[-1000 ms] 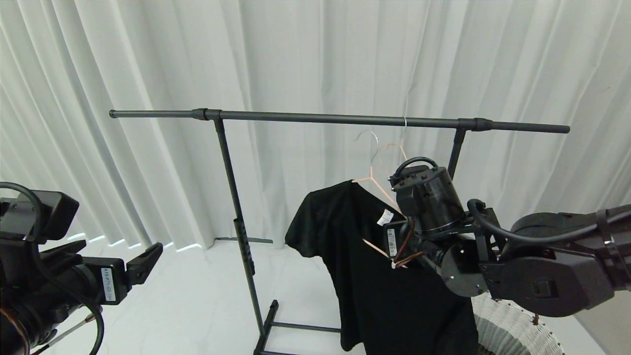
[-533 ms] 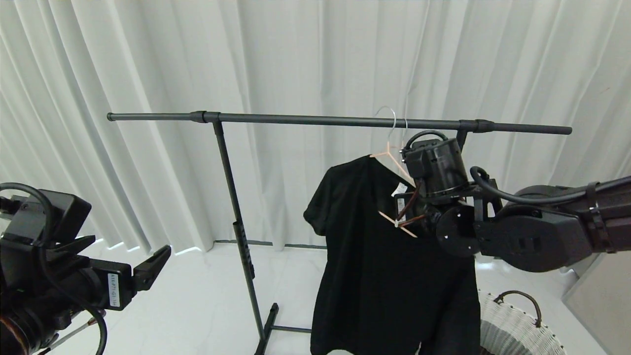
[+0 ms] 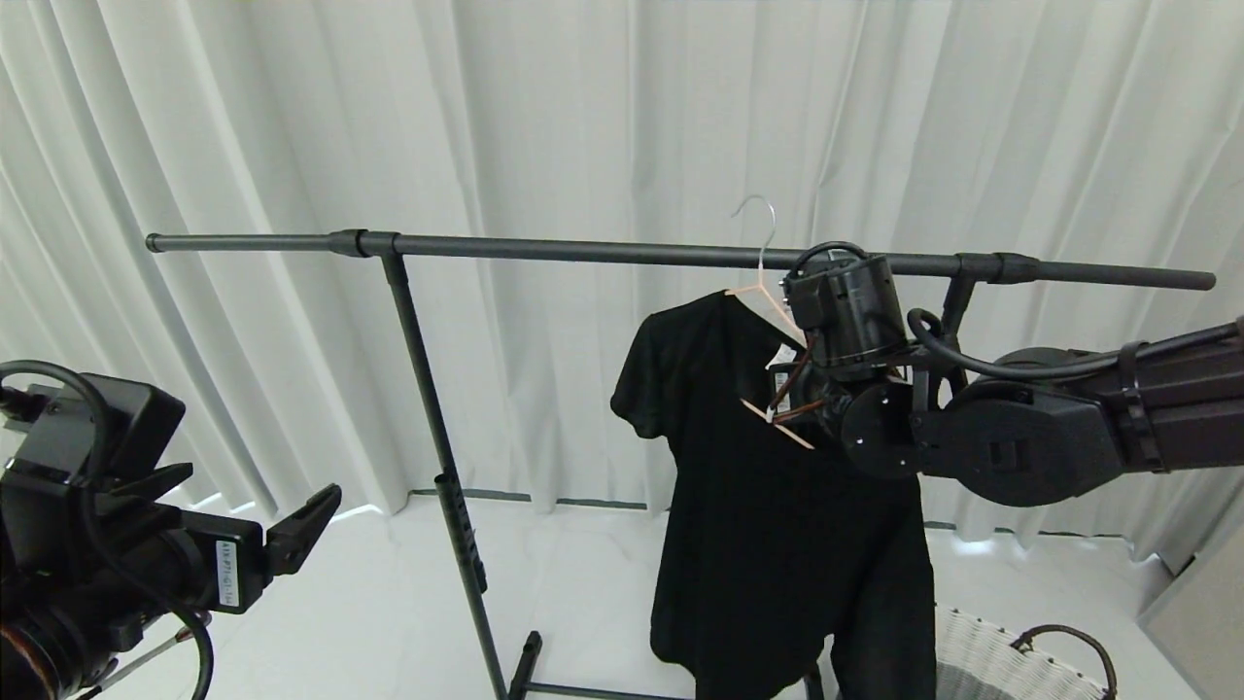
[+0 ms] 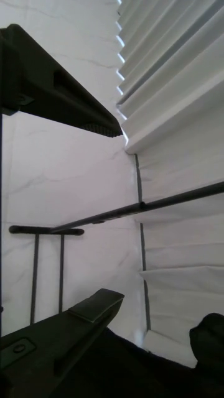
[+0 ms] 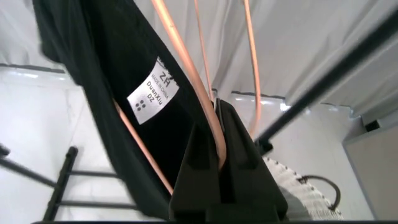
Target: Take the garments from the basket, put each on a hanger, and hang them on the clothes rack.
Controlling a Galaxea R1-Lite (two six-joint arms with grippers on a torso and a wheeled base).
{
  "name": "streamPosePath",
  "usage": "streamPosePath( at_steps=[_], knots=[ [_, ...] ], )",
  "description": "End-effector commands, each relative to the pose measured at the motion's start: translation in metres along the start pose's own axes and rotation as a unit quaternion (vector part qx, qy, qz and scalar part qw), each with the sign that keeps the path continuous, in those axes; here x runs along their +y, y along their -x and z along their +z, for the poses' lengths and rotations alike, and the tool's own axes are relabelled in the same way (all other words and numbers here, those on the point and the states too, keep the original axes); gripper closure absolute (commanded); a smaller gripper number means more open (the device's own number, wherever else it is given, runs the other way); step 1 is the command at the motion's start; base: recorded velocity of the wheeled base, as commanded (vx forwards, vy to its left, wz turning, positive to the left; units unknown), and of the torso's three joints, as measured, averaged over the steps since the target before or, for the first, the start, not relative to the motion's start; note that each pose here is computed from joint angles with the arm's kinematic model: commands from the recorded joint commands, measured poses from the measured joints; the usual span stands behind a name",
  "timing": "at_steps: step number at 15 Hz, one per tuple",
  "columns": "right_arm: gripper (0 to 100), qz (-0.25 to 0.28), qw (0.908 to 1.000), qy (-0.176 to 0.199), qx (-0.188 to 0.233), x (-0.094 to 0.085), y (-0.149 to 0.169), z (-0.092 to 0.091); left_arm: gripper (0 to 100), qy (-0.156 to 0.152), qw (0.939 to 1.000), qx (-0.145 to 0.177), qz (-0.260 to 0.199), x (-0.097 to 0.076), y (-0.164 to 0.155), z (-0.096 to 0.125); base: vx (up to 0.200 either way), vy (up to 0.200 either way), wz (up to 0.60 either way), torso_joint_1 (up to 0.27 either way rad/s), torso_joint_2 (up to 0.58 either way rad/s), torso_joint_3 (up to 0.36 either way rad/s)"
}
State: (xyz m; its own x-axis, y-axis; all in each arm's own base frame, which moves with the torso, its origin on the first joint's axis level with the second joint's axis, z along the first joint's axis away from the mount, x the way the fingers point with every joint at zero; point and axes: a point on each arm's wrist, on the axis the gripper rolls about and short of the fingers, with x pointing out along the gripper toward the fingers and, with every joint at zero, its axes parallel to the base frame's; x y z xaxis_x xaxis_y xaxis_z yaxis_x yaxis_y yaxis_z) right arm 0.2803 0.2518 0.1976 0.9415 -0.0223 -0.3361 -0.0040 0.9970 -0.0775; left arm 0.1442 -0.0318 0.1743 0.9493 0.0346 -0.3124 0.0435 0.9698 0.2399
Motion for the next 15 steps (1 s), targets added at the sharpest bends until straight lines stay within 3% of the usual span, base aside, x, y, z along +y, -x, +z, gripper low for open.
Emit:
streamPosePath(
  at_steps=[1, 7, 15],
  knots=[
    [100, 0.001, 1.0000, 0.002, 0.001, 0.001, 0.000, -0.001, 0, 0.001, 1.0000, -0.002, 0.000, 0.000, 0.001, 0.000, 0.000, 0.000, 0.00, 0.000, 0.00, 0.000],
    [100, -0.011, 0.9993, 0.035, 0.012, 0.003, -0.016, -0.009, 0, 0.001, 1.0000, -0.007, -0.002, 0.000, 0.004, 0.000, 0.000, 0.000, 0.00, 0.000, 0.00, 0.000],
    [100, -0.020, 0.9971, 0.071, 0.018, 0.029, -0.058, -0.009, 0, -0.003, 0.9998, -0.001, -0.020, -0.006, 0.007, -0.008, 0.000, 0.000, 0.00, 0.000, 0.00, 0.000]
  ],
)
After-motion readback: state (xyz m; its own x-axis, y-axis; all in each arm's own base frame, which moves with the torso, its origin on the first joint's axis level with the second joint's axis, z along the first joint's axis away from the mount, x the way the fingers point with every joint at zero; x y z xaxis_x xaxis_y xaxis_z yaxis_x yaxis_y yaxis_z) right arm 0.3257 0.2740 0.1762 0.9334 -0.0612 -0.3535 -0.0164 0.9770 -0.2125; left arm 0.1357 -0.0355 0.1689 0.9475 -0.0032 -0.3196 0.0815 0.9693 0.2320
